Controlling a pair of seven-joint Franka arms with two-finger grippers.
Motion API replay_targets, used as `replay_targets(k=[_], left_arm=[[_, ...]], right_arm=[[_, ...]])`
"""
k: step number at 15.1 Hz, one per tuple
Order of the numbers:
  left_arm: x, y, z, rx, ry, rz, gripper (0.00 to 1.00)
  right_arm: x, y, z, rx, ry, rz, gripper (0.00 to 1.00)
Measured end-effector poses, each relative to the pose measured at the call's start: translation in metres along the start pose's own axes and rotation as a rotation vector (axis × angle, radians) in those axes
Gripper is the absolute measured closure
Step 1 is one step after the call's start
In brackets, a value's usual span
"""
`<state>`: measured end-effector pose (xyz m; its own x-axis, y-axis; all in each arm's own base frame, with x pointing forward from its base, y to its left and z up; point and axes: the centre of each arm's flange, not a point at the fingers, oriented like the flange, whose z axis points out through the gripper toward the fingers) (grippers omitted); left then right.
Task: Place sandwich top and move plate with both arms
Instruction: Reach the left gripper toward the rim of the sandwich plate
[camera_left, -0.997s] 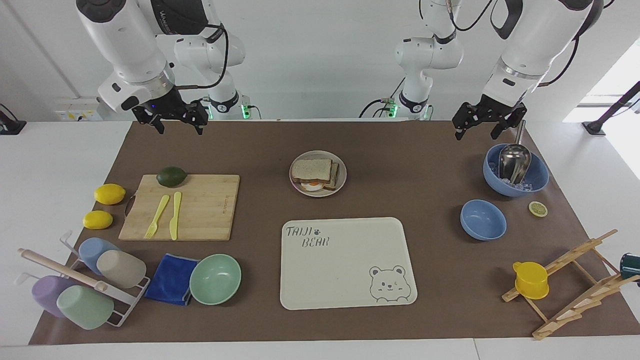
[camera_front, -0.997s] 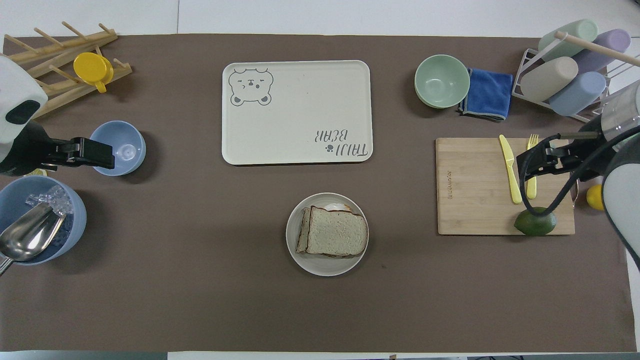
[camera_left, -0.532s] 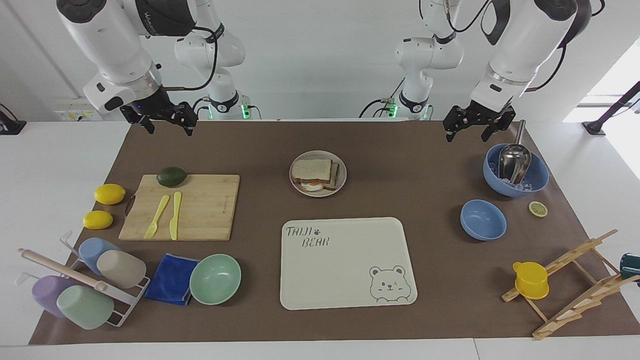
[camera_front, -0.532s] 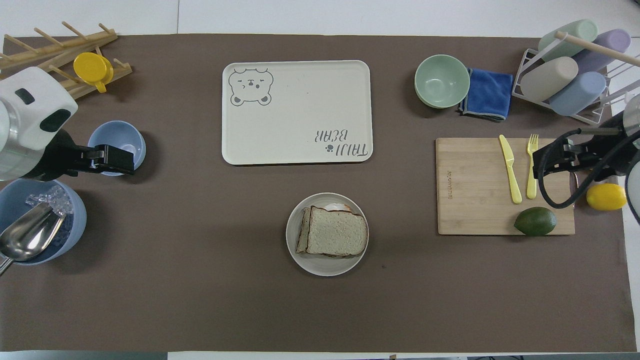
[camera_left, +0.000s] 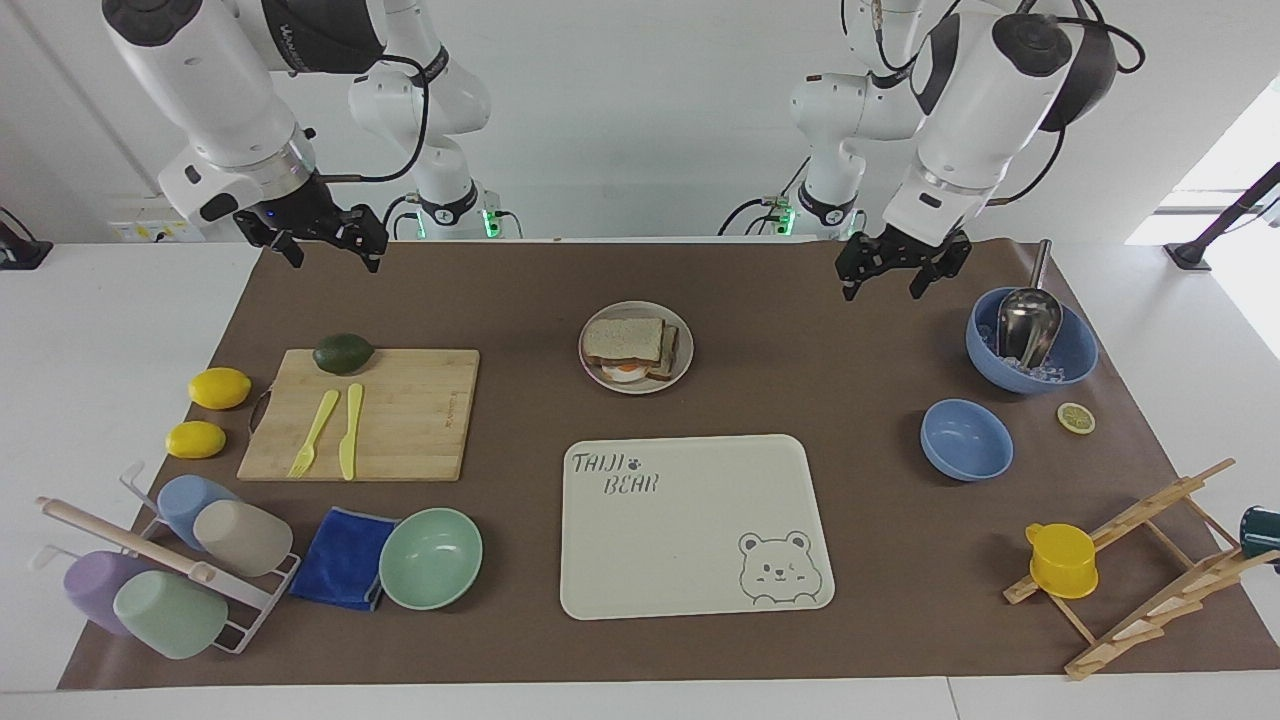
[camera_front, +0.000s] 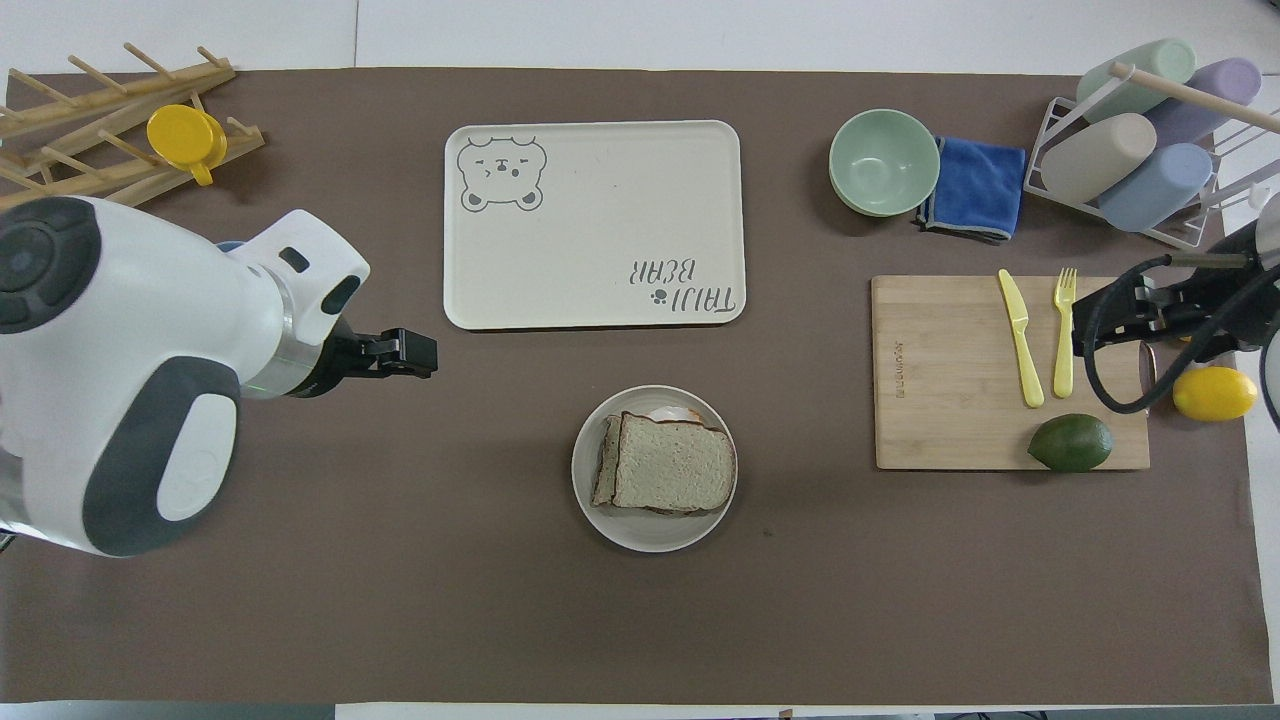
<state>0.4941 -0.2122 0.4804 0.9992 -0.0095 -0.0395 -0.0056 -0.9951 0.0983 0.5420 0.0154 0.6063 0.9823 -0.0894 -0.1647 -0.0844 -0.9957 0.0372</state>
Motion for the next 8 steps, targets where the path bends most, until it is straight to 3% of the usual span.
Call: replay_targets(k=[3, 8], left_arm=[[-0.02, 0.032, 0.059, -0.009, 0.022, 0.011, 0.0], [-0.043, 0.06, 0.117, -0.035, 0.04, -0.022, 0.0]], right_arm=[[0.0, 0.0, 0.002, -0.001, -0.005, 0.0, 0.0], [0.0, 0.0, 0.003, -0.001, -0.006, -0.019, 0.0]])
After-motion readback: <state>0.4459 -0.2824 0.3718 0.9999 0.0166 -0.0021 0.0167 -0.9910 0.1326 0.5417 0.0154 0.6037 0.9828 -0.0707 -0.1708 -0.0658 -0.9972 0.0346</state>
